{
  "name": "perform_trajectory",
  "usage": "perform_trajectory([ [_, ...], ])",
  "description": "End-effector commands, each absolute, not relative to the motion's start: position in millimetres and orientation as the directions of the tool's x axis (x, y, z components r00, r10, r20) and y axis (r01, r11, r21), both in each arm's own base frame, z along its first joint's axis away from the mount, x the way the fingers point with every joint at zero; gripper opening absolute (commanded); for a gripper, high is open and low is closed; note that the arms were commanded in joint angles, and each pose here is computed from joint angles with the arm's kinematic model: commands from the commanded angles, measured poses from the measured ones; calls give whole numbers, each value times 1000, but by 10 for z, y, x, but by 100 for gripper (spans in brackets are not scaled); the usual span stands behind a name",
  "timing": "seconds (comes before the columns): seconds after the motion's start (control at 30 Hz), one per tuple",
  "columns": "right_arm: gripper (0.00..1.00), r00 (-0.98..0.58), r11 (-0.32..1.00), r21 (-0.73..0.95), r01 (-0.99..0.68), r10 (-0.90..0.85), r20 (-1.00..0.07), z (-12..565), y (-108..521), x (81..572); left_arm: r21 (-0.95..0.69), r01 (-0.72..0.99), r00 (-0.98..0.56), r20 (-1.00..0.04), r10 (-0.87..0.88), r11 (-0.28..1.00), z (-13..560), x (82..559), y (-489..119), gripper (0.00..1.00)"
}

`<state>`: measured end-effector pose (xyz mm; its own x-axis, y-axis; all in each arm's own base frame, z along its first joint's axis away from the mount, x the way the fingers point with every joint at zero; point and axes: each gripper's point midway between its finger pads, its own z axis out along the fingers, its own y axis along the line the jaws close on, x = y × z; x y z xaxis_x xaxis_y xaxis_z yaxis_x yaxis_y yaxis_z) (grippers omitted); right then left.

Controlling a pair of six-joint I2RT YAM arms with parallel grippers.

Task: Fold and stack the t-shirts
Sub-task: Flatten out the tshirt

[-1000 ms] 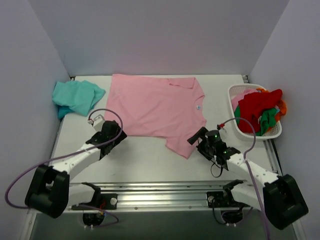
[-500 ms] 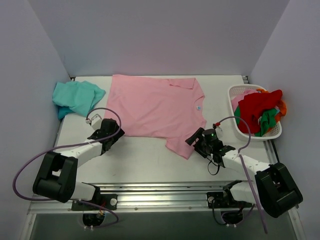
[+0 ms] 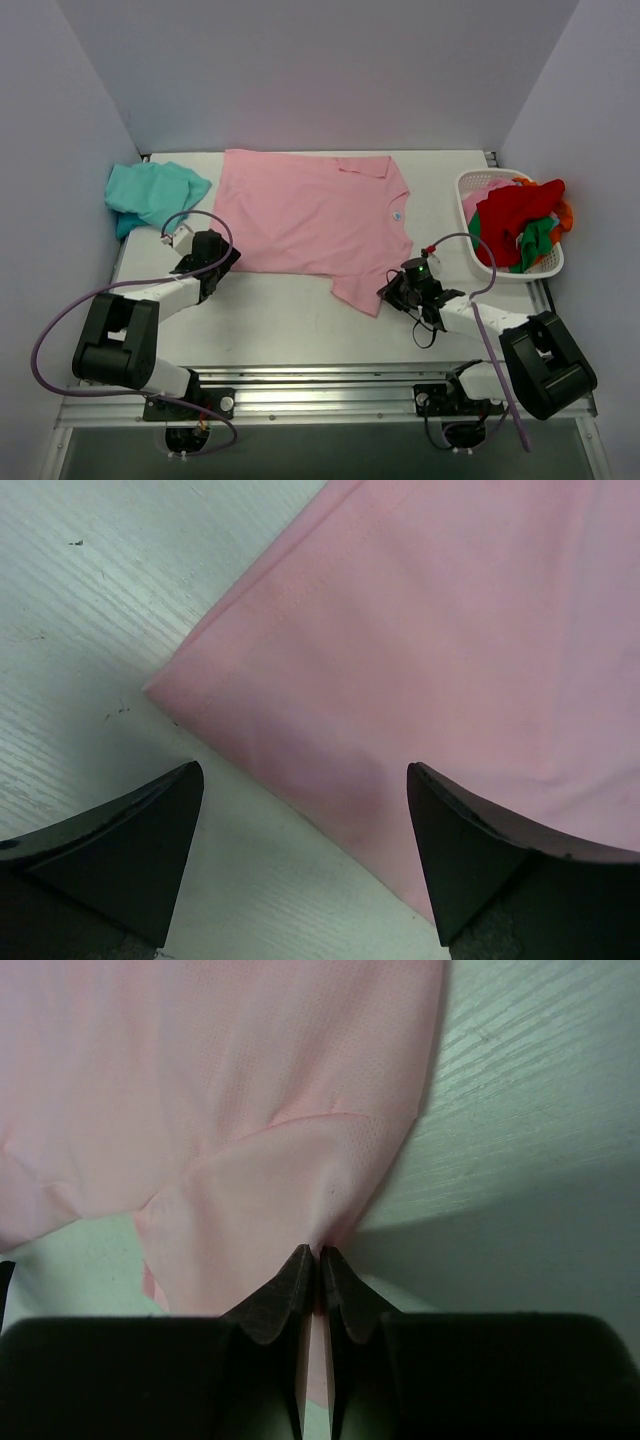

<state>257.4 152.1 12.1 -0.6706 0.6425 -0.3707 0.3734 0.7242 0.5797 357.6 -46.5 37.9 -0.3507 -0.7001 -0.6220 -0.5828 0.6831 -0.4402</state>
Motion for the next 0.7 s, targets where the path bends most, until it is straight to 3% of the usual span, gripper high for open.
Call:
perform_trajectory([
  [0.0, 3, -667, 733, 575, 364, 636, -388, 187, 1522, 2609, -471, -597, -311, -610, -729, 649, 425, 3606, -430, 91],
  [0.17, 2, -672, 738, 568, 365, 631, -388, 191, 1514, 2595, -457, -642, -285, -603, -745, 616, 371, 3543, -365, 85],
  [0.27, 1, -667, 739, 567, 364, 632, -395, 219, 1488, 2596, -445, -661, -279, -602, -748, 604, 333, 3540, -343, 75],
  [0.3, 0, -665, 738, 570, 362, 633, -397, 235, 1481, 2594, -440, -666, -280, -601, -749, 602, 324, 3546, -340, 60],
  [0.4, 0, -657, 743, 567, 357, 631, -413, 292, 1422, 2608, -425, -666, -297, -603, -740, 613, 306, 3632, -354, 36],
  [0.43, 0, -652, 743, 560, 365, 634, -416, 312, 1369, 2615, -414, -674, -303, -600, -740, 612, 268, 3644, -342, 17],
  [0.5, 0, -636, 747, 565, 351, 633, -441, 432, 1300, 2642, -422, -664, -304, -602, -738, 617, 295, 3703, -357, 5],
  [0.67, 0, -551, 754, 564, 338, 644, -530, 1021, 952, 2650, -439, -621, -313, -621, -719, 650, 446, 3723, -388, 2],
])
